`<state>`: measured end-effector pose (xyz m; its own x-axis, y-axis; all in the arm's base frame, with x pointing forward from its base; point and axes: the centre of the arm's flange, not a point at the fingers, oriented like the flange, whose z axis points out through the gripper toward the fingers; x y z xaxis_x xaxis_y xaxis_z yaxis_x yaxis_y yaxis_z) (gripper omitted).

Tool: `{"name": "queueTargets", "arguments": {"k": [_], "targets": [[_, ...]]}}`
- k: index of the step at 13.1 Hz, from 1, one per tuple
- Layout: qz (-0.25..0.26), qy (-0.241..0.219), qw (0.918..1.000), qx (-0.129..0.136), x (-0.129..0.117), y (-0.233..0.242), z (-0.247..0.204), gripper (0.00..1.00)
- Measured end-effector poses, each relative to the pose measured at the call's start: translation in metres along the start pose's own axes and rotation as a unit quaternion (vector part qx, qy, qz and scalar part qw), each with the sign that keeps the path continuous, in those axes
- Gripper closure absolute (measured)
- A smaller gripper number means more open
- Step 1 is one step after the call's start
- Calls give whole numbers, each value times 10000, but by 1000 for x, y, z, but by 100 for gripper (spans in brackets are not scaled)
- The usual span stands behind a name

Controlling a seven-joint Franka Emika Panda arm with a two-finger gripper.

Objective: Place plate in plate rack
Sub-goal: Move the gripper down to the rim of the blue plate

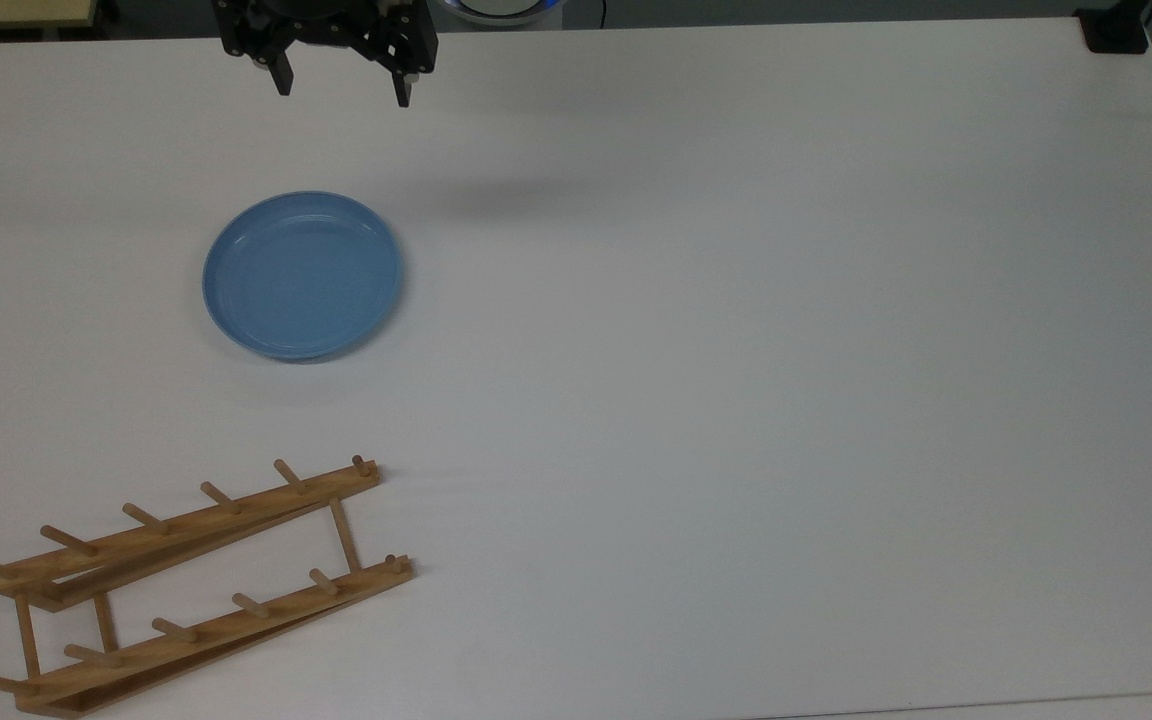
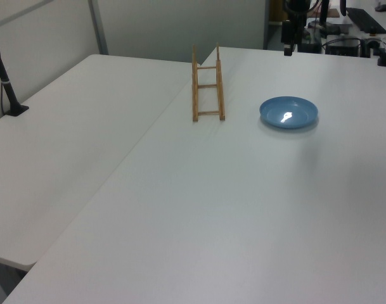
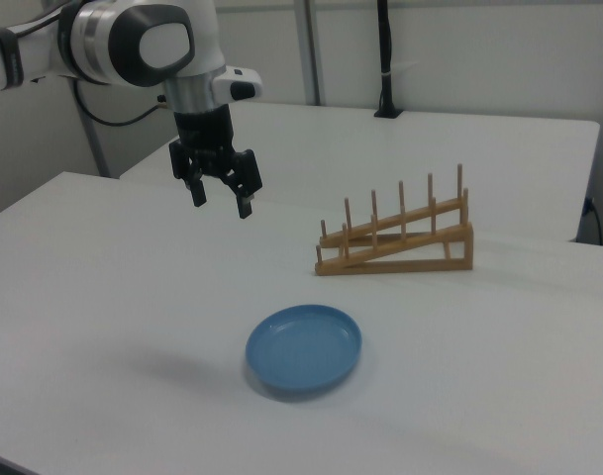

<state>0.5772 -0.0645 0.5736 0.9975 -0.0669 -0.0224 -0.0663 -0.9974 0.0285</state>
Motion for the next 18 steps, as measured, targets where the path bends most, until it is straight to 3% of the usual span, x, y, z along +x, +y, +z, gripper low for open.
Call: {"name": "queueTargets", "arguments": {"k": [14, 16, 18], "targets": [[122, 68, 9999, 30, 1, 16, -3, 0], [145, 483, 9987, -11, 14, 32, -2, 0], [-128, 415, 9990, -83, 31, 72, 37, 0]]}}
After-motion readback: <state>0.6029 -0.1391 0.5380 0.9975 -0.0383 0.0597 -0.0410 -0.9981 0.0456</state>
